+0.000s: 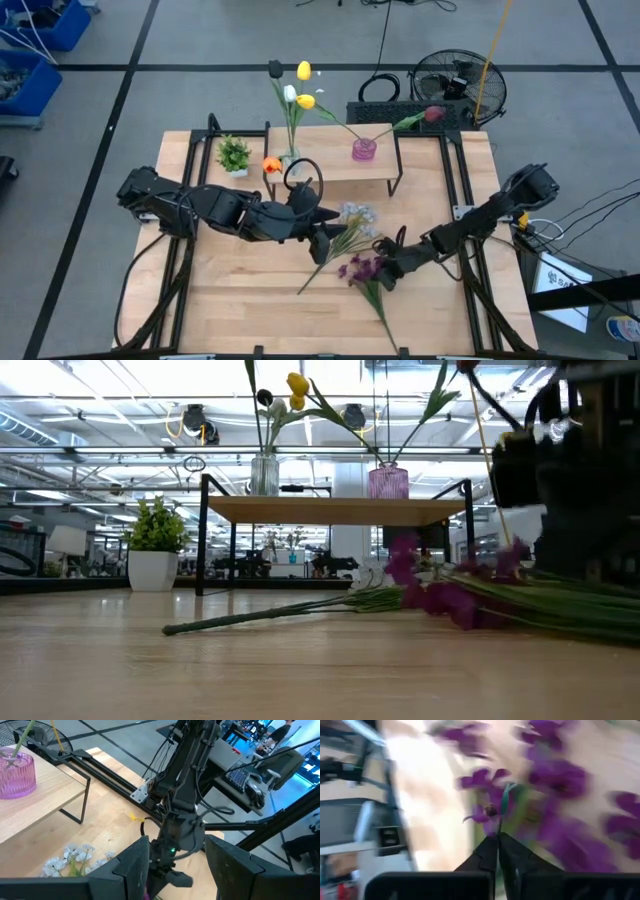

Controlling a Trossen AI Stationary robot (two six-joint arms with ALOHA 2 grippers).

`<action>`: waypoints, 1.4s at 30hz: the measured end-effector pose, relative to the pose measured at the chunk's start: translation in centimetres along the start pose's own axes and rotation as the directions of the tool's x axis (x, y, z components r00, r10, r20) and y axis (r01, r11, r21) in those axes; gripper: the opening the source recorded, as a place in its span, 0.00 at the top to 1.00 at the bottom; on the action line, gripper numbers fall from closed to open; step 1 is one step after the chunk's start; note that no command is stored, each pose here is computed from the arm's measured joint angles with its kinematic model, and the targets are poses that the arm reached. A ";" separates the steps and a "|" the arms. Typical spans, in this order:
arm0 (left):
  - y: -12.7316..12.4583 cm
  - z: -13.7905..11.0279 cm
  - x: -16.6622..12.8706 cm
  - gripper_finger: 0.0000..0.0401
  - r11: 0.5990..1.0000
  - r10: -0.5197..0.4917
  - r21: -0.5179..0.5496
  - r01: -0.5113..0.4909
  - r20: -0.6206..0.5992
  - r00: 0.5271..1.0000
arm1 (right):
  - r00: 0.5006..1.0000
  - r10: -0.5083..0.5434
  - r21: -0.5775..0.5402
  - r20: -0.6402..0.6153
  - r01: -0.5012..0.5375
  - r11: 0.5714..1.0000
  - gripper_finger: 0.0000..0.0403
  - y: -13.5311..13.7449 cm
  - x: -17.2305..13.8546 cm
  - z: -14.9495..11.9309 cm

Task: Pick and place flowers into a vace then onto a shelf
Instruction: Put the purple orchid into the purple vase

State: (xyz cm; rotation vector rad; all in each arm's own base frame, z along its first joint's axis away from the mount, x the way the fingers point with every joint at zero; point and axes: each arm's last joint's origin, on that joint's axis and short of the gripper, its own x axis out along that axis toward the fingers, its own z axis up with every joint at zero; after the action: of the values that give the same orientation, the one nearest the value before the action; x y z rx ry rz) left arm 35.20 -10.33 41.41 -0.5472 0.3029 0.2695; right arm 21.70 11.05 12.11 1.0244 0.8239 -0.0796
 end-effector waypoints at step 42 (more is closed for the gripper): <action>0.2 1.7 -1.6 0.51 0.994 0.027 -0.108 -0.015 0.109 0.994 | 0.369 0.618 -0.688 0.694 0.088 0.720 1.00 12.3 -23.2 8.0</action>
State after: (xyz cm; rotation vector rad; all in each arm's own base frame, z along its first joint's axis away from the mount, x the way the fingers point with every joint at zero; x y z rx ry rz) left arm 34.00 -9.53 43.24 -0.6323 0.1879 0.3369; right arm 15.15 4.44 37.90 0.2962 -0.4099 -0.0349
